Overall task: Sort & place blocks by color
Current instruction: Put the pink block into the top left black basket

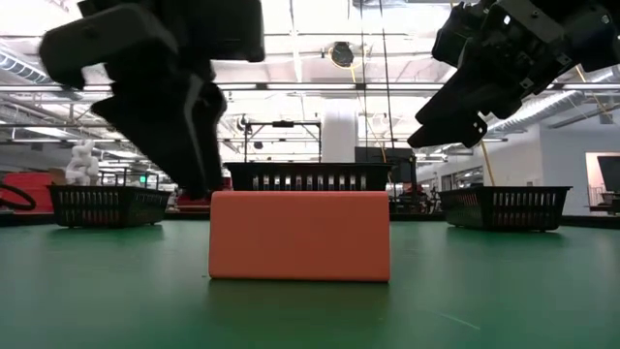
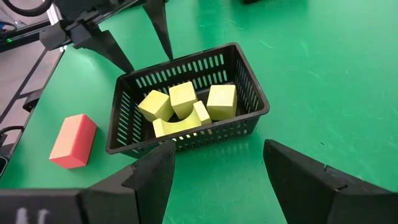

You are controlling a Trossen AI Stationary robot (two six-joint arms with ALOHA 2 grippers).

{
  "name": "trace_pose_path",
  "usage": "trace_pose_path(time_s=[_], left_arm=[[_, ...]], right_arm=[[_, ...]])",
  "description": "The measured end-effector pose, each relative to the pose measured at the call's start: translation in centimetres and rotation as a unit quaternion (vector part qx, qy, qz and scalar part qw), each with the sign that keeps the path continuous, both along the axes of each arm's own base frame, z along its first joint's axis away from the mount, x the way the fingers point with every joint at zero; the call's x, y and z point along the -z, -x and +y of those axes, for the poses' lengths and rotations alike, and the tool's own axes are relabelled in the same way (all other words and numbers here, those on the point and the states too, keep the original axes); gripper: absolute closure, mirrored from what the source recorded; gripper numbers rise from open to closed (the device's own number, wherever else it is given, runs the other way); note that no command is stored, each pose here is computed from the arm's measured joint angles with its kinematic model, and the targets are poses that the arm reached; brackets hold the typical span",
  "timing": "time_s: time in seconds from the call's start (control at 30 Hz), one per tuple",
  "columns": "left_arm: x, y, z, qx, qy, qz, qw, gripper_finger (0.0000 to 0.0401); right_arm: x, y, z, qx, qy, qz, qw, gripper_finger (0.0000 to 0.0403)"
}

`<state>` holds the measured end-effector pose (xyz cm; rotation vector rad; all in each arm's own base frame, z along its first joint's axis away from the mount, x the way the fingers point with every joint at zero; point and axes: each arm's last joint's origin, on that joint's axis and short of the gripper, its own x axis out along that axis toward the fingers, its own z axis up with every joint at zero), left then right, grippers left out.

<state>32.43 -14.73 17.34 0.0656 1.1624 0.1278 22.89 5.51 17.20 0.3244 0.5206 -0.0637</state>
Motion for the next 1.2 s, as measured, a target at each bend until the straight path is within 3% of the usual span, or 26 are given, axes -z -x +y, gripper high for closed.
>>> trace_pose_path(time_s=[0.27,0.53,0.7,0.87,1.03,1.2], left_arm=[[0.2,0.8,-0.2,-0.020,0.004,0.034,0.999,0.0125],[-1.0,1.7,-3.0,-0.030,0.048,0.000,0.998,0.0125],[-1.9,2.2,-7.0,0.005,0.086,-0.093,0.992,0.0125],[-3.3,2.1,-10.5,0.058,0.096,-0.234,0.966,0.0126],[-3.3,1.9,-10.6,0.059,0.068,-0.260,0.961,0.0126],[-1.5,0.6,-10.5,0.072,0.046,-0.262,0.961,0.0125]], right_arm=[[0.0,0.0,0.0,0.000,0.001,0.000,1.000,0.0165],[0.1,0.1,0.0,-0.001,0.003,0.007,1.000,0.0165],[0.2,0.1,0.0,-0.001,0.003,0.009,1.000,0.0165],[0.1,0.1,0.0,0.000,0.002,0.008,1.000,0.0165],[0.1,0.0,0.0,0.007,-0.012,0.003,1.000,0.0165],[0.1,0.0,0.0,0.007,-0.012,0.003,1.000,0.0165]])
